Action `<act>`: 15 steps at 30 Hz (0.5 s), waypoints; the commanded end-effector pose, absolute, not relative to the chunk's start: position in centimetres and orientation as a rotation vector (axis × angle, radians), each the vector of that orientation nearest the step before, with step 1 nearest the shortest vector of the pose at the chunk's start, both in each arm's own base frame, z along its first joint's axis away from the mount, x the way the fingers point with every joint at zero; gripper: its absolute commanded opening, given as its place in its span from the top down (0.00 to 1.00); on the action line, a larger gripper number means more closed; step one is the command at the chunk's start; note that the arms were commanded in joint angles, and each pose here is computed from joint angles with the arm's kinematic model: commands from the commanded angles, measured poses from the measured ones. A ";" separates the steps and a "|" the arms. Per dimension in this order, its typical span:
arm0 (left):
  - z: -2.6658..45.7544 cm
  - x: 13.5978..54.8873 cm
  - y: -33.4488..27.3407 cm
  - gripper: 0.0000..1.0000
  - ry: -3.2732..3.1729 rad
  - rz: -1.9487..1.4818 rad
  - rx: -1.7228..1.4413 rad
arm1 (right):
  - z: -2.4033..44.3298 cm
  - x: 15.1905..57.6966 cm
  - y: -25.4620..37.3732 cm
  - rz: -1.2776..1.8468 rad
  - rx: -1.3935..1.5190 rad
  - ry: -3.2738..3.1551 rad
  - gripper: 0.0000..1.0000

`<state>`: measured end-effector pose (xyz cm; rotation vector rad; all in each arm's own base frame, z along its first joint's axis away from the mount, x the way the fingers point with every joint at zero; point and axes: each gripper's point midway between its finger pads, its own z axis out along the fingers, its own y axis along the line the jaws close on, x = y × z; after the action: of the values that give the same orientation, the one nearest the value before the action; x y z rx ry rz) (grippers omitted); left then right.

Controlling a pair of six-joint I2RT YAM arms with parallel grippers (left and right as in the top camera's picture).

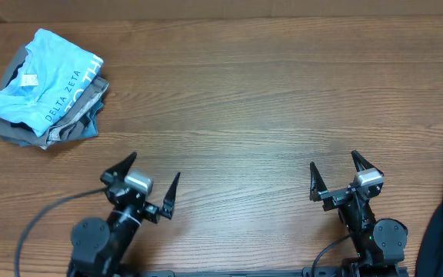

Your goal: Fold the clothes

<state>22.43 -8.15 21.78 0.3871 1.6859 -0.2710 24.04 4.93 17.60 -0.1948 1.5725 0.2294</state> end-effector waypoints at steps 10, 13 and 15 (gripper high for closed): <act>17.2 22.7 -7.8 0.00 1.617 -0.253 0.364 | 17.5 24.0 4.9 0.225 -0.193 1.564 0.00; 16.1 23.1 -7.9 0.00 1.610 -0.259 0.357 | 17.5 24.0 4.9 0.225 -0.193 1.564 0.00; 16.1 23.2 -7.9 0.00 1.598 -0.257 0.356 | 17.5 24.0 4.9 0.225 -0.193 1.564 0.00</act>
<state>22.98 -8.23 16.14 0.3801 1.6146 -0.2651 24.04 4.93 17.61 -0.1948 1.5721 0.2294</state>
